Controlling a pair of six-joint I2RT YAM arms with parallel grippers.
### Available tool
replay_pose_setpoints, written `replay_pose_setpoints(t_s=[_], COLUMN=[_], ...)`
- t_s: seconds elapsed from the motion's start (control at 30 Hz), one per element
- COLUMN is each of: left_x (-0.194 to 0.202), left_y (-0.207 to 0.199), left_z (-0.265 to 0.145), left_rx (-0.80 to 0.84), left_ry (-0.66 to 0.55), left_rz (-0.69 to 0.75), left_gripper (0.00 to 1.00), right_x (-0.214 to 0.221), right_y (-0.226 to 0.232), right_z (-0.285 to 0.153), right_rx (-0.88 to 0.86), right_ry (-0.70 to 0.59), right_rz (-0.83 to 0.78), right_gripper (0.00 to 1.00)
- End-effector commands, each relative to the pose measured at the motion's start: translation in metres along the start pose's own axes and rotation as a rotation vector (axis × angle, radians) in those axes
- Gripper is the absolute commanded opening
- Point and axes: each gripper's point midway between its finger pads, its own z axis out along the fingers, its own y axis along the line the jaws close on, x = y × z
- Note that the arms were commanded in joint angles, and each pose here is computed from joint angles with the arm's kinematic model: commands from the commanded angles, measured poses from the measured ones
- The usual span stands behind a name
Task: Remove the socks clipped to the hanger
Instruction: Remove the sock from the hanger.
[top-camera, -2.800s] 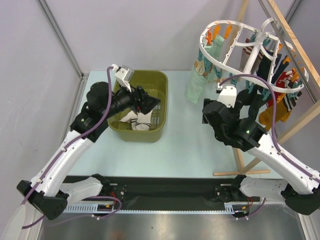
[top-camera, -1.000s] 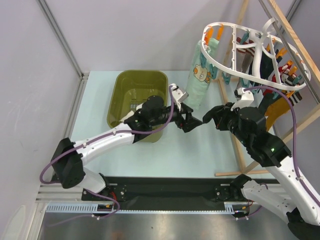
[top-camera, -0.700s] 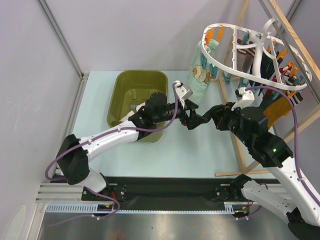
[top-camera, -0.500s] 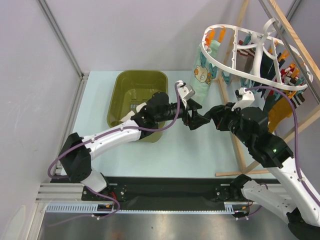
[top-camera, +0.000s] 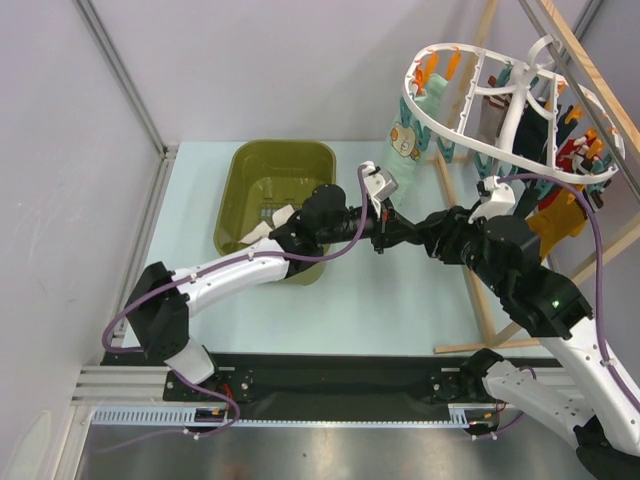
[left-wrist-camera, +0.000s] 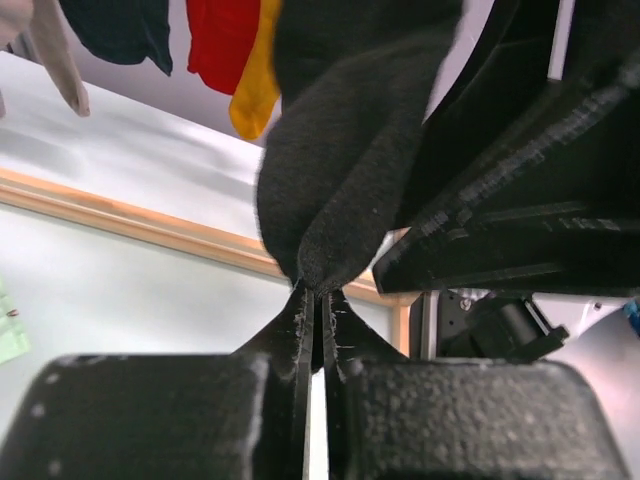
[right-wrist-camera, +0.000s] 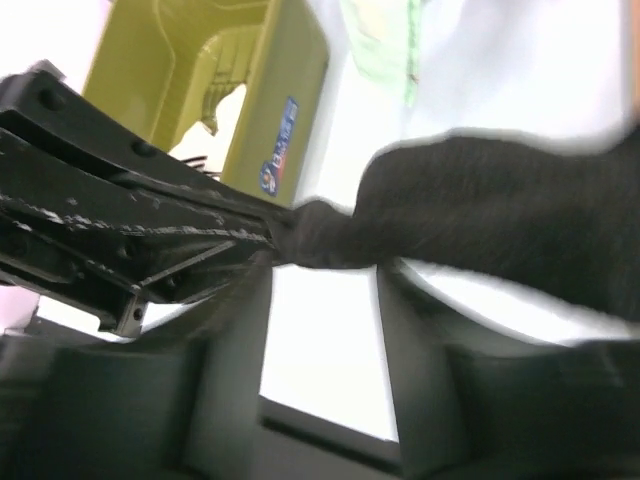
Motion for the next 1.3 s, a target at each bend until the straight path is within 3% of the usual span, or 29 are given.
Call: replay_pose_setpoints(t_s=[0.0,0.1,0.4,0.7,1.27], left_x=[-0.028,-0.027,-0.027,-0.027,-0.027], left_y=[-0.002,0.0,0.013,0.012,0.011], left_z=[0.004,0.004,0.006,0.005,-0.003], left_rx=[-0.017,-0.033,-0.098,-0.098,-0.113], left_ry=[-0.059,-0.058,-0.043,-0.048,-0.04], left_rz=[0.014,0.005,-0.005,-0.019,-0.016], left_gripper=[0.0,0.0,0.0,0.0,0.0], right_x=[-0.02,-0.021,-0.046,-0.093,-0.123], right_y=[-0.005,-0.009,-0.025,-0.03,-0.041], right_z=[-0.012,-0.015,-0.037,-0.046,-0.041], right_rx=[0.058,0.106,0.291,0.389,0.512], right_ry=[-0.041,-0.01,-0.019,-0.141,-0.243], right_rz=[0.039,0.048,0.096,0.097,0.029], right_gripper=[0.54,0.64,0.77,0.77,0.68])
